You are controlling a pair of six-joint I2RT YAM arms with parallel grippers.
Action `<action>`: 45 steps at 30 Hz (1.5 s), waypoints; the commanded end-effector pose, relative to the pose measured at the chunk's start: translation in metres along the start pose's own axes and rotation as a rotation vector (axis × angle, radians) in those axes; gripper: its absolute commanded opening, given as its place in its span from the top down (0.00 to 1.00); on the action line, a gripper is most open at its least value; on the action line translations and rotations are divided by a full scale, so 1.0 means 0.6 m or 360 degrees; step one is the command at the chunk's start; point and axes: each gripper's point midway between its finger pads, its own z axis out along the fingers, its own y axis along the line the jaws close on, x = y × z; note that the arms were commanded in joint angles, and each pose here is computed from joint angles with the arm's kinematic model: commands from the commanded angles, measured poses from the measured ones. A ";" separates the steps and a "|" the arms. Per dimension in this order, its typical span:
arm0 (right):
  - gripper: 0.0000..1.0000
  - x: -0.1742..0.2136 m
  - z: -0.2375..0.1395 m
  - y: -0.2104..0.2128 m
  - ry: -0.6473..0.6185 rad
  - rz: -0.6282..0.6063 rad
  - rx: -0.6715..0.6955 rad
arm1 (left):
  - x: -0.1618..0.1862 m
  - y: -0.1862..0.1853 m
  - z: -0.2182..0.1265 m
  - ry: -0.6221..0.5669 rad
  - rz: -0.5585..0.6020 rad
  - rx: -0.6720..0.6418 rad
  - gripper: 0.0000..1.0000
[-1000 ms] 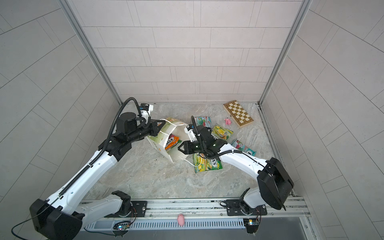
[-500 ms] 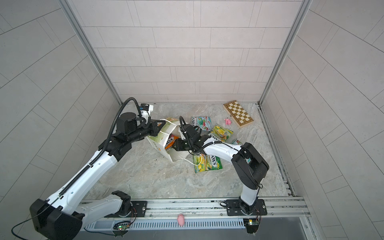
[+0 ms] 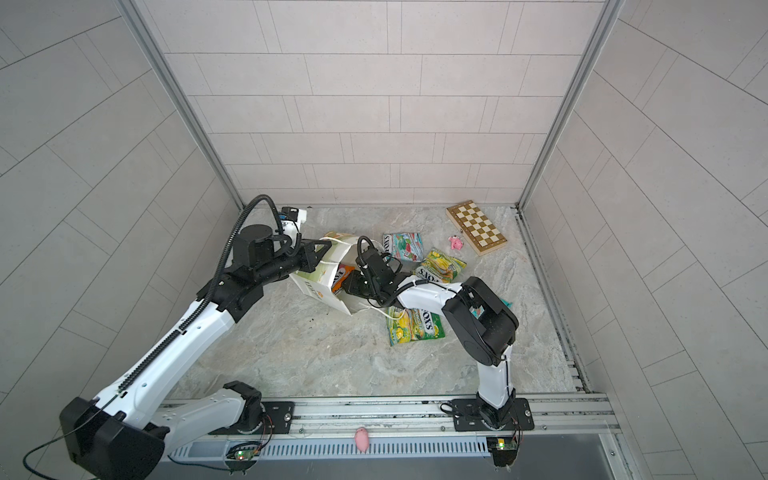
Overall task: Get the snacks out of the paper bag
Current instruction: 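Move the open right gripper back into the bag toward the orange fruits packet, then close the right gripper on the orange fruits packet inside the bag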
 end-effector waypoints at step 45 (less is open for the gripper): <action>0.61 -0.057 0.088 0.024 -0.0185 0.0274 -0.0013 | -0.012 -0.019 -0.009 -0.0043 0.0052 0.0096 1.00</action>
